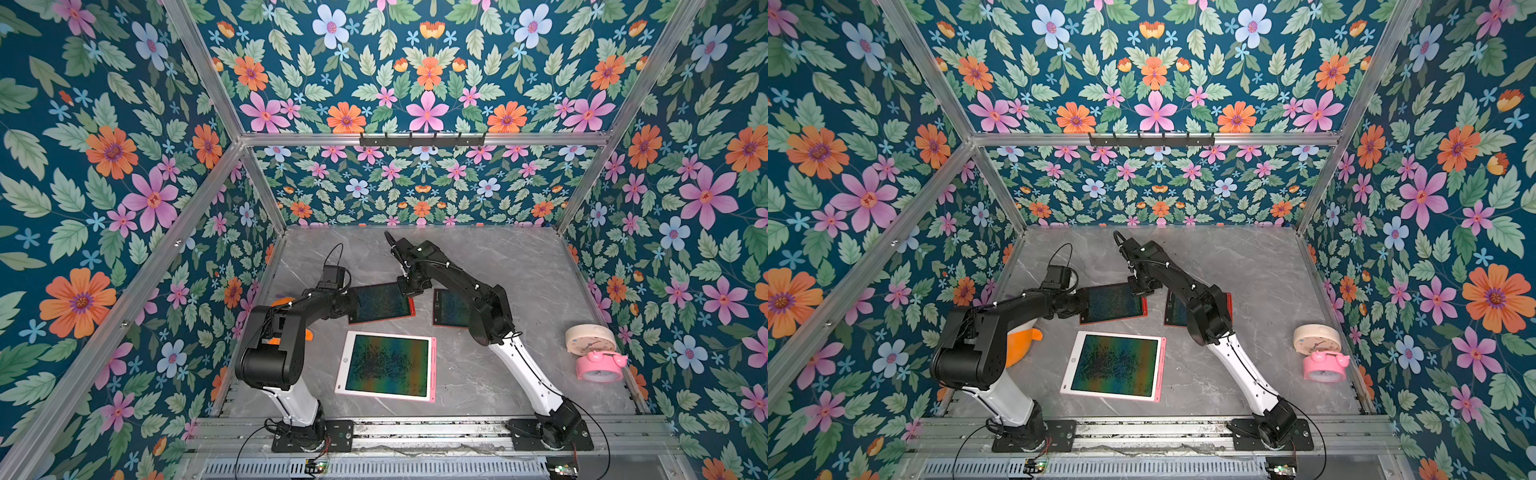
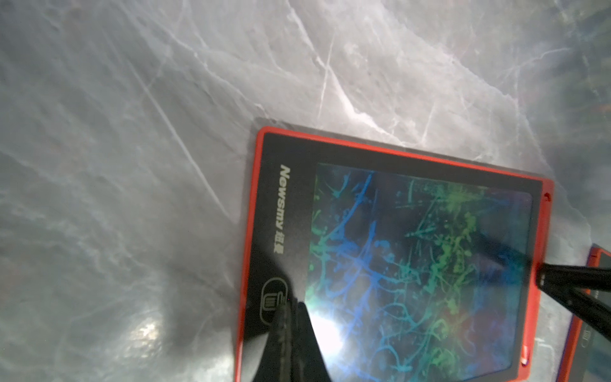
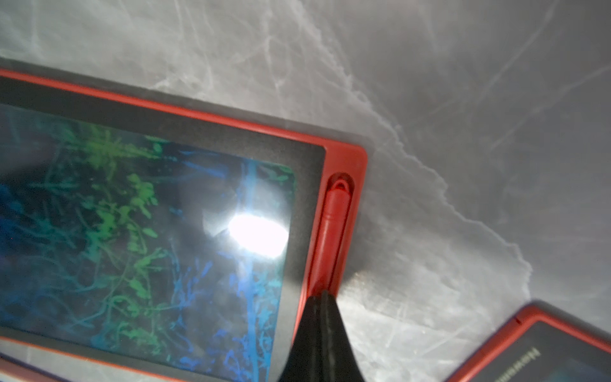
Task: Place the stylus back onto the writing tablet
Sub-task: Place the stylus on the writing tablet.
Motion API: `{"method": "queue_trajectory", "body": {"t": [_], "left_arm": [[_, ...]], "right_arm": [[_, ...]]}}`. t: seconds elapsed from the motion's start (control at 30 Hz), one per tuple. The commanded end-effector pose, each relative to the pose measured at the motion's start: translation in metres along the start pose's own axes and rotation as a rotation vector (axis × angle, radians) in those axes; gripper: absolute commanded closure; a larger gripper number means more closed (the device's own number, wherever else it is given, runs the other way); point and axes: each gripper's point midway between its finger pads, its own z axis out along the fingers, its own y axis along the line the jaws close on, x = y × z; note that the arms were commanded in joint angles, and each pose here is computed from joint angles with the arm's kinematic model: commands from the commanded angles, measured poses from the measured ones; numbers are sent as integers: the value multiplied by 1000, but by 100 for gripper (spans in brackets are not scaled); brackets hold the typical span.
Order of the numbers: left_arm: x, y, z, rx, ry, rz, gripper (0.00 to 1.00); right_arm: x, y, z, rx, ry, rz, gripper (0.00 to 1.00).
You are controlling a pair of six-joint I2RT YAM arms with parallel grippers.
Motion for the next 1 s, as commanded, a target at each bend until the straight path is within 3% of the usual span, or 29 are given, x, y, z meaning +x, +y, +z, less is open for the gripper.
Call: {"method": "queue_trajectory", "body": {"t": [0.0, 0.17, 0.33, 0.57, 0.7, 0.97], "left_arm": [[19, 13, 5, -52, 67, -11, 97], [17, 13, 6, -54, 61, -12, 97], [15, 13, 4, -59, 57, -8, 97], [13, 13, 1, -61, 50, -3, 97], [12, 11, 1, -54, 47, -9, 97], [14, 14, -1, -66, 46, -2, 97]], "right_arm": [[45, -48, 35, 237, 185, -29, 99], [33, -32, 18, 150, 130, -10, 100], [1, -18, -33, -4, -35, 52, 99], [-20, -12, -87, -100, -158, 47, 99], [-26, -5, -86, -153, -175, 42, 98], [-30, 5, -49, -186, -120, 38, 97]]}}
